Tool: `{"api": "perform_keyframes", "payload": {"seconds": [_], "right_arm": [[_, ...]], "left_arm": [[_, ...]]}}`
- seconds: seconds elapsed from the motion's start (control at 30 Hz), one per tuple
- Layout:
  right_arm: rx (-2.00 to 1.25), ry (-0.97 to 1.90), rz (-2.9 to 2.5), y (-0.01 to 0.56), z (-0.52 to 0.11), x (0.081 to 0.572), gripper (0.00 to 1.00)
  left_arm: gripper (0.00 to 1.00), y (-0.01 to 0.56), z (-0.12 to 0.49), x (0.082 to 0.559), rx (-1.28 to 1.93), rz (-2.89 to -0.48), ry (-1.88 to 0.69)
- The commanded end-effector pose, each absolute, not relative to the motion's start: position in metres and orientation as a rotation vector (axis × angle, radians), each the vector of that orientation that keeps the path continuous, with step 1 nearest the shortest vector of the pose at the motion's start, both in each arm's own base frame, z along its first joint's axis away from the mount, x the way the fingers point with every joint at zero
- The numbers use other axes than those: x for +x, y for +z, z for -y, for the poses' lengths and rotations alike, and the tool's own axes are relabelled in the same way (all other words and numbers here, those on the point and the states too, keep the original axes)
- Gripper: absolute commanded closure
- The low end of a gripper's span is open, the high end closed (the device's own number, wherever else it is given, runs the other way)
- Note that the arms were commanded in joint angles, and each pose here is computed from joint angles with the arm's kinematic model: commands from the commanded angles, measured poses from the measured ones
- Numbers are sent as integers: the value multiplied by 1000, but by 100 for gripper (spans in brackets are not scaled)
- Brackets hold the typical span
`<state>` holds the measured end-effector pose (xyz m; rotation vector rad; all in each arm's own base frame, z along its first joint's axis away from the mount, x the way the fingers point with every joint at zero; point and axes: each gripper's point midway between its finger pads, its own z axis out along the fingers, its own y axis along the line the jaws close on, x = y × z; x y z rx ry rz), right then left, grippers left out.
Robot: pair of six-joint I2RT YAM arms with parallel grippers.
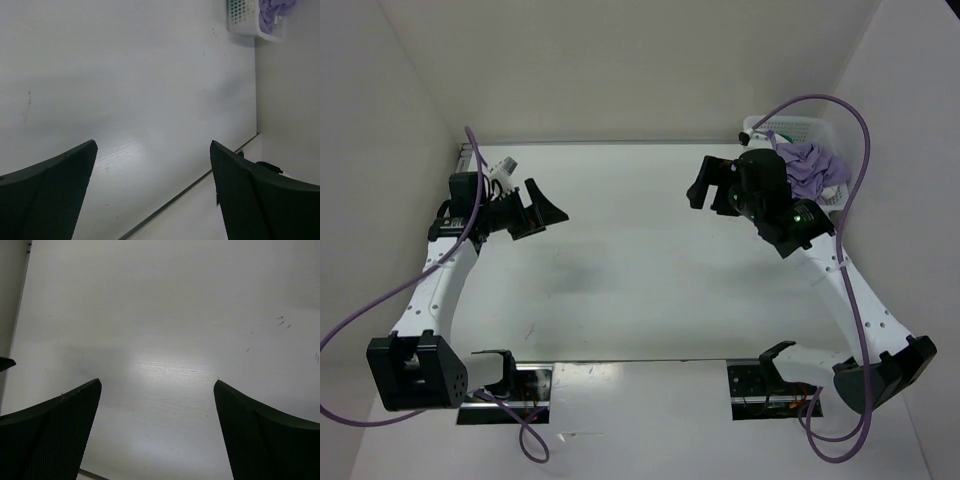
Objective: Fold and stack the t-shirts
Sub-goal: Grab crumpled tshirt from bin with the right arm
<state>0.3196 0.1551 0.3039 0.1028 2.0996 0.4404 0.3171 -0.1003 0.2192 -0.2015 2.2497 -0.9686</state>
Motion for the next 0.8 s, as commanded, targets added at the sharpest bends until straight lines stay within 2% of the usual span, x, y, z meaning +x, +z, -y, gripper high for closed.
{"api": "perform_keyframes", "payload": {"seconds": [0.0,0.07,0.1,0.13,0.2,0.23,0.27,0.33,0.37,0.4,0.47,0.57,0.6,0.67,0.7,0.73,0.77], "right_arm": [[81,520,-1995,332,-163,318,2],[110,467,-2009,330,-157,325,11],[120,441,-2025,326,-156,328,19],[129,424,-2026,328,-154,332,39],[159,362,-2038,321,-149,342,61],[206,369,-2027,323,-145,349,67],[240,353,-2023,322,-141,359,71],[329,305,-2012,322,-119,378,77],[353,275,-2023,314,-112,385,79],[376,253,-2018,315,-105,391,79],[468,136,-1988,313,-77,411,79],[580,63,-1936,317,-33,437,81],[624,68,-1887,327,-21,446,82],[704,25,-1897,310,5,463,80],[740,-11,-1879,309,15,468,65],[740,-15,-1886,302,15,475,62],[764,-55,-1907,286,23,485,59]], "left_arm": [[0,252,111,313,-62,-2123,-1030],[0,264,113,308,-22,-2076,-1031],[0,270,115,308,13,-2037,-1037],[0,268,117,305,18,-2030,-1052],[0,271,118,305,19,-2022,-1065],[0,265,119,304,0,-2040,-1088],[4,263,121,305,2,-2034,-1103],[47,261,121,302,-8,-2027,-1110],[67,265,120,301,-6,-2012,-1091],[75,262,120,298,-20,-2032,-1098],[82,265,119,292,-33,-2031,-1076],[86,275,119,285,-15,-2003,-1067],[86,277,122,282,-1,-1997,-1071],[84,276,122,280,0,-1995,-1070],[81,276,126,274,20,-1993,-1085],[78,274,126,272,19,-1994,-1085],[69,273,127,268,22,-1990,-1084]]}}
